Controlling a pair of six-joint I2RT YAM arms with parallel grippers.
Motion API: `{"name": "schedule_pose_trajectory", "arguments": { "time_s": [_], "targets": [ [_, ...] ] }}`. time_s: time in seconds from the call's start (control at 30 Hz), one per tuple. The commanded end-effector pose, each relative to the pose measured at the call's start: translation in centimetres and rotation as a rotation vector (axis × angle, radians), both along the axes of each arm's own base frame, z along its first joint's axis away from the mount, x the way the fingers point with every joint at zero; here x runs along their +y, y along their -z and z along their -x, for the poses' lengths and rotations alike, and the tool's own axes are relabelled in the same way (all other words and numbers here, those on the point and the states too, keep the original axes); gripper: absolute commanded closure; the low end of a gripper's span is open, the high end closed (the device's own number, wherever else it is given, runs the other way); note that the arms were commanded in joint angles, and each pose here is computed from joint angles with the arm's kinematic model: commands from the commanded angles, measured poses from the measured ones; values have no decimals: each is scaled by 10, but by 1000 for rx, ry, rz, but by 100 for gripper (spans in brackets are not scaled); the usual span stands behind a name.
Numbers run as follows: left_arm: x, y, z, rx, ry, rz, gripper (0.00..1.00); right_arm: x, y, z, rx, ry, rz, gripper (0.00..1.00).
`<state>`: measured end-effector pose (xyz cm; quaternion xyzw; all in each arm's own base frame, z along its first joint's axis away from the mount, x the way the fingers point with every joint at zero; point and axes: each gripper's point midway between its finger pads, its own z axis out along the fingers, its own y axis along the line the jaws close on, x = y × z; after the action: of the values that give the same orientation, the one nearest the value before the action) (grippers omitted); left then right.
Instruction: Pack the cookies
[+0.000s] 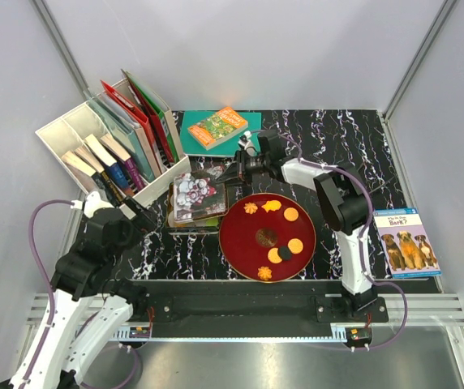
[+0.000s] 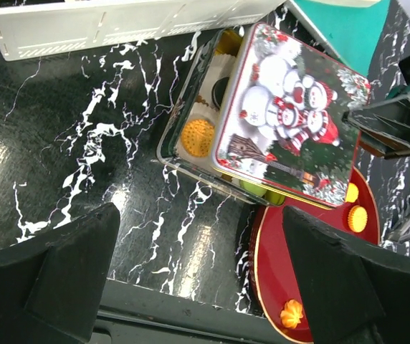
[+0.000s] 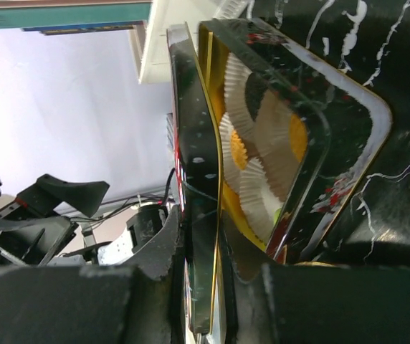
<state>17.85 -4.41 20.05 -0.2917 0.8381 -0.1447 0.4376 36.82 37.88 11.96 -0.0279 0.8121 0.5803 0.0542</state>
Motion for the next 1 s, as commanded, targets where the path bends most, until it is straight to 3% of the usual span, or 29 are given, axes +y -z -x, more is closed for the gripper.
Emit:
{"name": "schedule_pose_trajectory", "arguments": {
  "time_s": [0.0,0.33,0.77,0.97],
  "targets": [
    [-2,6,1,0,20,2,1,17,0,-3,-29,-25,-2,100],
    [-4,12,1,26,28,-3,1,36,3,-7,58,7,-153,100],
    [-8,15,-4,44,45,-8,1,27,38,18,99,3,-88,100],
    [-12,18,-7,48,56,0,1,21,46,27,104,1,-59,88]
  ]
}}
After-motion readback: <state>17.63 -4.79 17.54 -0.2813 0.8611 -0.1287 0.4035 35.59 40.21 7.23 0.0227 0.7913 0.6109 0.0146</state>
